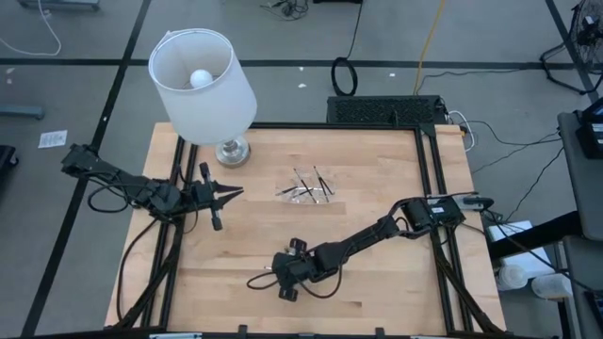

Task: Put items in baskets/containers
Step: Put the eyeshadow brush into the transparent organizer

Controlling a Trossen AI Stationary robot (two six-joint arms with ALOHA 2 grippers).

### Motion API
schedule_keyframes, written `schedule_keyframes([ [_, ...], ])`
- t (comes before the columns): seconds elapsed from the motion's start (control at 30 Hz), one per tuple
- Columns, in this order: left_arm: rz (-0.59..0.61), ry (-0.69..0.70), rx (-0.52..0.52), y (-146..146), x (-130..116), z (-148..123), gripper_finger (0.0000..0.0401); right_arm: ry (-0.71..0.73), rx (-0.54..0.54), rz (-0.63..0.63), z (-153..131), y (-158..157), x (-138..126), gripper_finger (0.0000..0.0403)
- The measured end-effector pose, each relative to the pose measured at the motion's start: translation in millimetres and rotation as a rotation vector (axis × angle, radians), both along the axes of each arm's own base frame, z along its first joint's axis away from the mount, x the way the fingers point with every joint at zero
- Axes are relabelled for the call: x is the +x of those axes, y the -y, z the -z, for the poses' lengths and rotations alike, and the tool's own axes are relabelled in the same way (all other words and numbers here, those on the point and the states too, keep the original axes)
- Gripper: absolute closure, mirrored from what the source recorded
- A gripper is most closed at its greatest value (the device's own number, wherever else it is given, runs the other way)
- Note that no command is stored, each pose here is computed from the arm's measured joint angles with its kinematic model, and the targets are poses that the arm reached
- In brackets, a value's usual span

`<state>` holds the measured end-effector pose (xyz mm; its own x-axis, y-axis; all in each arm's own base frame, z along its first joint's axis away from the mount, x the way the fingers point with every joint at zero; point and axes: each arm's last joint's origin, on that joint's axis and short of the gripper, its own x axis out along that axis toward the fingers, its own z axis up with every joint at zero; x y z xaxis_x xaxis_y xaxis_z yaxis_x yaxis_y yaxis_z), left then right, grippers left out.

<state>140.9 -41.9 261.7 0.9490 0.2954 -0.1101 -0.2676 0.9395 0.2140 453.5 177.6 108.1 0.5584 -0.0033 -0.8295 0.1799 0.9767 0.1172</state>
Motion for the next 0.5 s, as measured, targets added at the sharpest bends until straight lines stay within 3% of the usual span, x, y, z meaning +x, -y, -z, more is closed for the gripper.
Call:
schedule_keyframes([
  [0.3, 0.080, -0.020, -0.036, 5, -1, 3, 0.0364, 0.192, -0.124, -0.075, -22, -4, 8, 0.0400],
  [0.5, 0.123, -0.027, -0.012, 9, -2, 3, 0.0364, 0.384, -0.285, -0.073, -86, -12, 1, 0.0401],
])
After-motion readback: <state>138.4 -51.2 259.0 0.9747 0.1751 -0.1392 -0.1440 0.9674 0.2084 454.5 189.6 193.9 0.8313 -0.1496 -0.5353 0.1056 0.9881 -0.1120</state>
